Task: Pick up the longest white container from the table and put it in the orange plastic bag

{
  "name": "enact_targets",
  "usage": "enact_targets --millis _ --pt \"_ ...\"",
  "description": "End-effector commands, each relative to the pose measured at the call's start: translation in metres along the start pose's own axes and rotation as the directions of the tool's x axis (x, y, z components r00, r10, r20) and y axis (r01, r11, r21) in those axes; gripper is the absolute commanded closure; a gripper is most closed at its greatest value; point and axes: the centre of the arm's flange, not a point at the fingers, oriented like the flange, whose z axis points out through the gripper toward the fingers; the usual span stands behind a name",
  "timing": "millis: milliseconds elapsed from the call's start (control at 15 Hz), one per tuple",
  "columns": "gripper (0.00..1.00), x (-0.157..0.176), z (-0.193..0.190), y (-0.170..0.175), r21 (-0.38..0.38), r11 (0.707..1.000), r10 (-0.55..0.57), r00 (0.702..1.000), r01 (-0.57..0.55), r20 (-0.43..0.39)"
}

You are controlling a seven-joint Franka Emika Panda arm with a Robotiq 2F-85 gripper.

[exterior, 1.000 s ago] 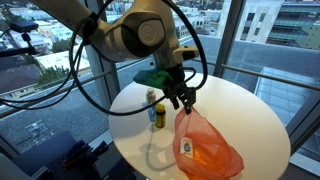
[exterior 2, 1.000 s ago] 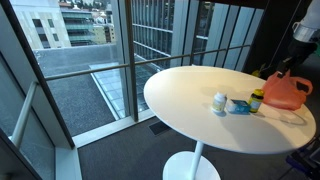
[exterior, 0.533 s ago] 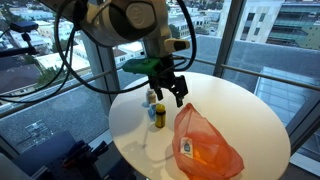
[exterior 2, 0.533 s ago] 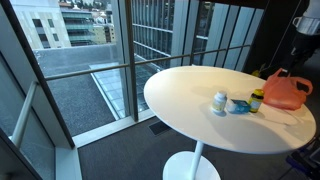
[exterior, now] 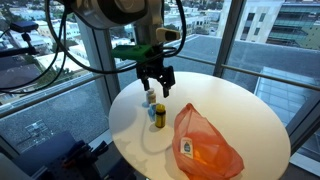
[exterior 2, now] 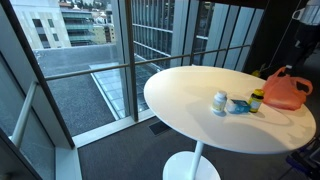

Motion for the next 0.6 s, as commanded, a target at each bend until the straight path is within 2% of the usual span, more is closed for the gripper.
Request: enact_targets --millis 0,333,400,533 --pt "0.00 0.0041 -0.0112 -0.0021 0.042 0.998 -0.039 0.999 0.038 0.027" --pt "0.00 0.0054 -0.0090 -0.0045 0.076 0.995 -0.067 0.997 0.063 0.046" --pt "0.00 -0.0013 -0.0016 -0.0071 0.051 0.998 -0.042 0.999 0.040 0.034" --pt "0.00 -0.0009 -0.0015 -0.0071 0.053 0.997 -0.050 0.998 0.048 0.036"
